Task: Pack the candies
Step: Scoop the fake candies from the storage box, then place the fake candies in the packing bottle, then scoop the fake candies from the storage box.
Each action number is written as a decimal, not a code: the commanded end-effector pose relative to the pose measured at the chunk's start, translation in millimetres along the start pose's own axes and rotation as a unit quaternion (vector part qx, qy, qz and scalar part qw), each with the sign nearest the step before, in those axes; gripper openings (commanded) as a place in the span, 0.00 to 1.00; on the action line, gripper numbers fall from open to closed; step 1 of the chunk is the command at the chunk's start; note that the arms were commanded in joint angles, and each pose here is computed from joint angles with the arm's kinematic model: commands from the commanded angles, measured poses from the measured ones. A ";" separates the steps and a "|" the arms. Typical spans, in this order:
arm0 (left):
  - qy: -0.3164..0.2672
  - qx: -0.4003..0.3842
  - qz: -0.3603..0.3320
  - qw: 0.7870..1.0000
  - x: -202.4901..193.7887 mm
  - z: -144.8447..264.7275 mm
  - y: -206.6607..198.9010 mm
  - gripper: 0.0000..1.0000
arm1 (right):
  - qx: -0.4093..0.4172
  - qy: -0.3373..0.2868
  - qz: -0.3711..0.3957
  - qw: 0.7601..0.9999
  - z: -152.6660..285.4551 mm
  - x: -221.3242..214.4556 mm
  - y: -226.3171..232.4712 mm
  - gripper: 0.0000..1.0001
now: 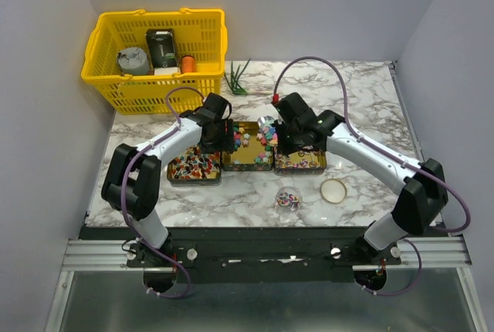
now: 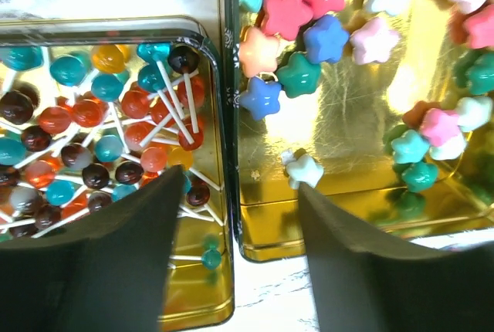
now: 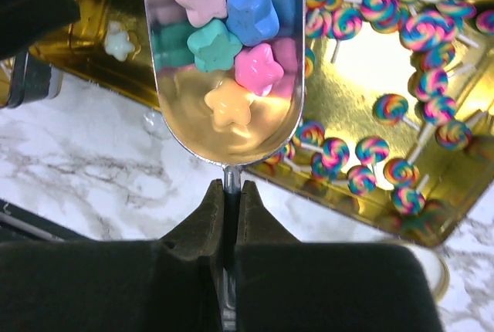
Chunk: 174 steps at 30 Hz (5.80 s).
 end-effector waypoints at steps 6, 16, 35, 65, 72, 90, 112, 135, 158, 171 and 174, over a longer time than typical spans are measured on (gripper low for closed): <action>-0.099 0.033 -0.001 0.995 11.6 24.9 7.4 0.91 | -0.004 0.064 -0.013 0.998 83.0 -36.7 -23.2 0.01; -0.135 0.034 0.004 0.990 11.3 32.3 9.4 0.95 | -0.001 0.162 0.005 0.987 120.2 -88.3 -32.5 0.01; -0.121 0.038 0.003 0.992 7.0 25.1 10.8 0.95 | 0.006 0.305 0.029 0.952 129.1 -142.7 -29.8 0.01; -0.122 0.040 0.008 0.992 5.3 25.3 11.4 0.95 | -0.022 0.412 -0.047 0.910 141.6 -170.2 -36.5 0.01; -0.123 0.041 0.008 0.992 4.7 26.1 11.7 0.95 | -0.020 0.391 -0.059 0.918 147.0 -165.3 -34.6 0.01; -0.127 0.038 0.013 0.991 3.6 30.3 11.6 0.95 | -0.024 0.158 0.022 0.987 173.2 -80.1 -12.6 0.01; -0.112 0.023 0.044 0.992 1.8 34.4 18.8 0.89 | -0.004 0.204 0.082 0.976 23.7 21.1 24.3 0.01; -0.125 0.023 0.057 0.990 3.5 38.7 30.0 0.89 | -0.025 0.279 0.110 0.954 -61.3 24.7 22.5 0.01; -0.123 0.027 0.057 0.990 3.4 35.4 31.5 0.89 | -0.026 0.254 0.110 0.961 -117.3 36.5 19.3 0.01; -0.122 0.026 0.056 0.991 3.3 33.7 31.5 0.89 | -0.032 0.179 0.109 0.977 -135.5 34.1 15.1 0.01; -0.122 0.026 0.056 0.991 3.1 33.4 31.7 0.89 | -0.010 0.188 0.101 0.977 -134.6 33.8 19.3 0.01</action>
Point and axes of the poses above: each gripper's point midway between its finger pads, its own z axis back along the fingers, its own y axis along the line the jaws close on, x = y × z, the point moved 10 cm from there along z, back along the fingers, and after that the axes turned 10 degrees about -z, right-handed, at the moved point
